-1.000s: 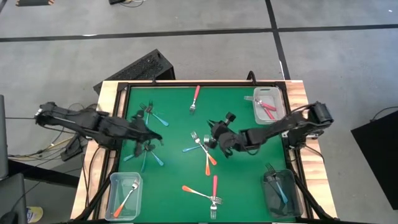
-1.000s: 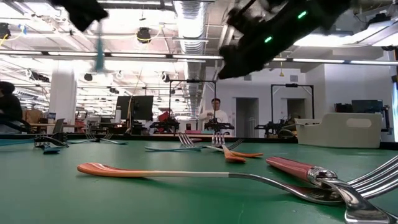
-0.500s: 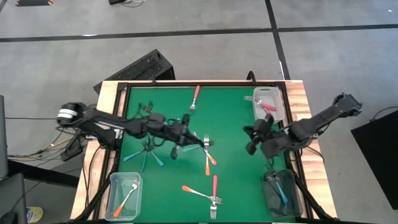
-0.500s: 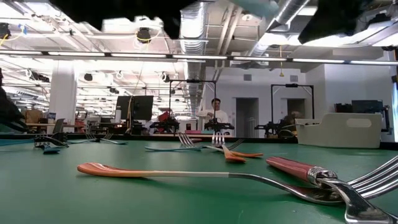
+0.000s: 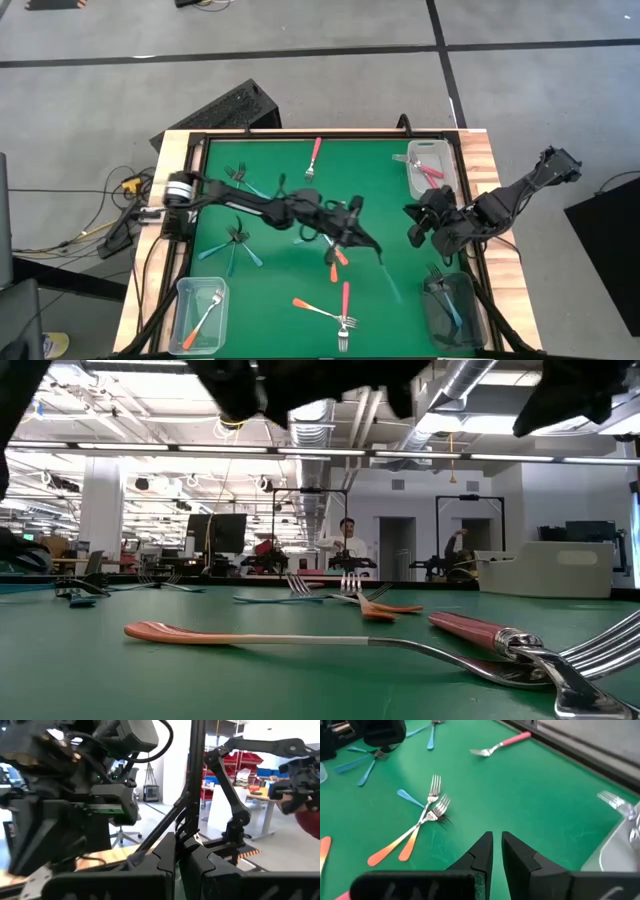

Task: Sort silverware by color (type)
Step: Put the blue fork into the black bin

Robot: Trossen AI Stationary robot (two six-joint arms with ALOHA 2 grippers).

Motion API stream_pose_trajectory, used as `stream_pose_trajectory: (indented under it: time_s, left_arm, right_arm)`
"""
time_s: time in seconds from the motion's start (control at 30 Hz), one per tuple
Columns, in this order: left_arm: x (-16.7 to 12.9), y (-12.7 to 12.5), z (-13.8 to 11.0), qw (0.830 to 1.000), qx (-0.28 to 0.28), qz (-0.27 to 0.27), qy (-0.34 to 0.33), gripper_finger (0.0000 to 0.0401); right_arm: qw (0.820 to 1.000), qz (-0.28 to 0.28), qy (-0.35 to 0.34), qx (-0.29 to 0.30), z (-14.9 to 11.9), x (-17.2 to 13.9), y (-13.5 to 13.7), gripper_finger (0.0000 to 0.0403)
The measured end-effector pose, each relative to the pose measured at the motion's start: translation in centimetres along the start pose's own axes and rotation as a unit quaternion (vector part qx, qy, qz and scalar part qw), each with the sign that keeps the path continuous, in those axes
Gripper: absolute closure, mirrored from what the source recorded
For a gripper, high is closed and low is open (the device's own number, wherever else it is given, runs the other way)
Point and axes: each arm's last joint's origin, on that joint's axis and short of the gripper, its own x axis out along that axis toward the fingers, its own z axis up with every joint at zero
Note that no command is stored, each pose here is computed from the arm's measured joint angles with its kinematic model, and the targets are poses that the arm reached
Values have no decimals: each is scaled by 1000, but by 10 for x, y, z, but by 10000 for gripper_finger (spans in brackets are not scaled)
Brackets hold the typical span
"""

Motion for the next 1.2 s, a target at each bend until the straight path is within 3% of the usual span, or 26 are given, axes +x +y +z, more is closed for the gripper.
stream_pose_trajectory:
  time_s: [0.13,0.27,0.37,0.7,1.0,1.2]
  left_arm:
    - [27,8,-16,999,-41,-8,-19,401]
    - [50,14,-33,998,-47,-10,-48,401]
    - [65,21,-50,998,-48,10,-50,401]
    - [98,37,-81,996,-56,0,-64,401]
    - [112,25,-104,998,-46,42,-20,398]
    - [118,12,-106,997,-14,75,-15,355]
  right_arm:
    - [999,-44,-15,5,0,1,-9,336]
    - [997,-75,-15,14,0,4,-15,336]
    - [997,-78,-7,20,1,5,-16,336]
    - [997,-69,13,24,0,6,-16,336]
    - [997,-76,13,33,2,8,-17,336]
    - [994,-98,10,44,7,13,-21,336]
